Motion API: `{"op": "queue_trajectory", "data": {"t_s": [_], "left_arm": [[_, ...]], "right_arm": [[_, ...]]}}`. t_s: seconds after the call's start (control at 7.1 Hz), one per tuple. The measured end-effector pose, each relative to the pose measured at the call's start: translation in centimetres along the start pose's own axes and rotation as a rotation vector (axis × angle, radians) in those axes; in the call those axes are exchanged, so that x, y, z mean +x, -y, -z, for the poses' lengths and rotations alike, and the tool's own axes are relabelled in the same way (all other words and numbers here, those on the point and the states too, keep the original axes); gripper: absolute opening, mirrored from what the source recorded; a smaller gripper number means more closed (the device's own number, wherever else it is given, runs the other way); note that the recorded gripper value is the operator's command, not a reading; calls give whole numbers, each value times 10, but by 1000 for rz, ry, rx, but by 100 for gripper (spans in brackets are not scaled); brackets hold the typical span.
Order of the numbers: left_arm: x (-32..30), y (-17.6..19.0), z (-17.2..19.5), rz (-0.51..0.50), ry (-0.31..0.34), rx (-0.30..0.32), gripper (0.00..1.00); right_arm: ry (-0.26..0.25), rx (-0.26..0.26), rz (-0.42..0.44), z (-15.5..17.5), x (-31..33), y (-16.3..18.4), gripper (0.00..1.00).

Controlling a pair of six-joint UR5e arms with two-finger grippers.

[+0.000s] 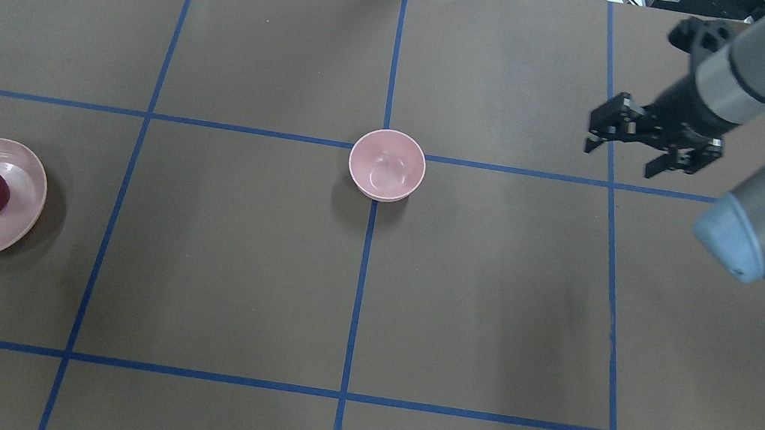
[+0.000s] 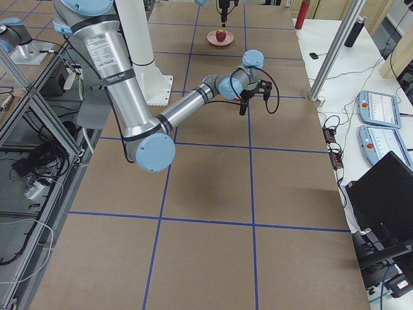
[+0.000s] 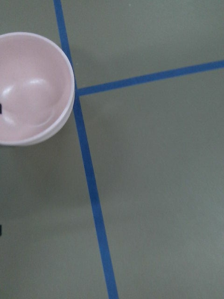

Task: Move apple from plate to bowl
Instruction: 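Release the bowl and raise the right gripper while the left gripper reaches for the apple, then grasp the red apple on the pink plate with the left gripper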

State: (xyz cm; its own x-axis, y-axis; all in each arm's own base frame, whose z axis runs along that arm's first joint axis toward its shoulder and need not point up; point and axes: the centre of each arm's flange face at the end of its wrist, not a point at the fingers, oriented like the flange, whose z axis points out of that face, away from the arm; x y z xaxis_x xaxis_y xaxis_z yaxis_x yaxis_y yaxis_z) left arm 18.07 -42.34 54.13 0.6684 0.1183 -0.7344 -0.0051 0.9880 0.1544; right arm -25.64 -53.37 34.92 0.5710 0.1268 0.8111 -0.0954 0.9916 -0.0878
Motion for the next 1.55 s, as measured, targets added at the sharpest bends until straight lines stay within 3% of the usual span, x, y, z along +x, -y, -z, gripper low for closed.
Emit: {"op": "queue_trajectory", "data": {"t_s": [0.28,0.99,1.13,1.27,1.55], "left_arm": [[16,-14,-27,-3,24,-16,98],[3,-20,-59,15,59,-64,97],[4,-18,-63,15,60,-67,63],[7,-16,-65,16,58,-66,1],[12,-13,-64,10,41,-70,0]], "right_arm": [[-50,-8,76,5,80,-9,100],[-73,-9,89,5,108,-13,100],[-75,-10,87,5,110,-13,100],[-76,-10,86,5,111,-13,100],[-76,-6,83,7,112,-12,100]]}}
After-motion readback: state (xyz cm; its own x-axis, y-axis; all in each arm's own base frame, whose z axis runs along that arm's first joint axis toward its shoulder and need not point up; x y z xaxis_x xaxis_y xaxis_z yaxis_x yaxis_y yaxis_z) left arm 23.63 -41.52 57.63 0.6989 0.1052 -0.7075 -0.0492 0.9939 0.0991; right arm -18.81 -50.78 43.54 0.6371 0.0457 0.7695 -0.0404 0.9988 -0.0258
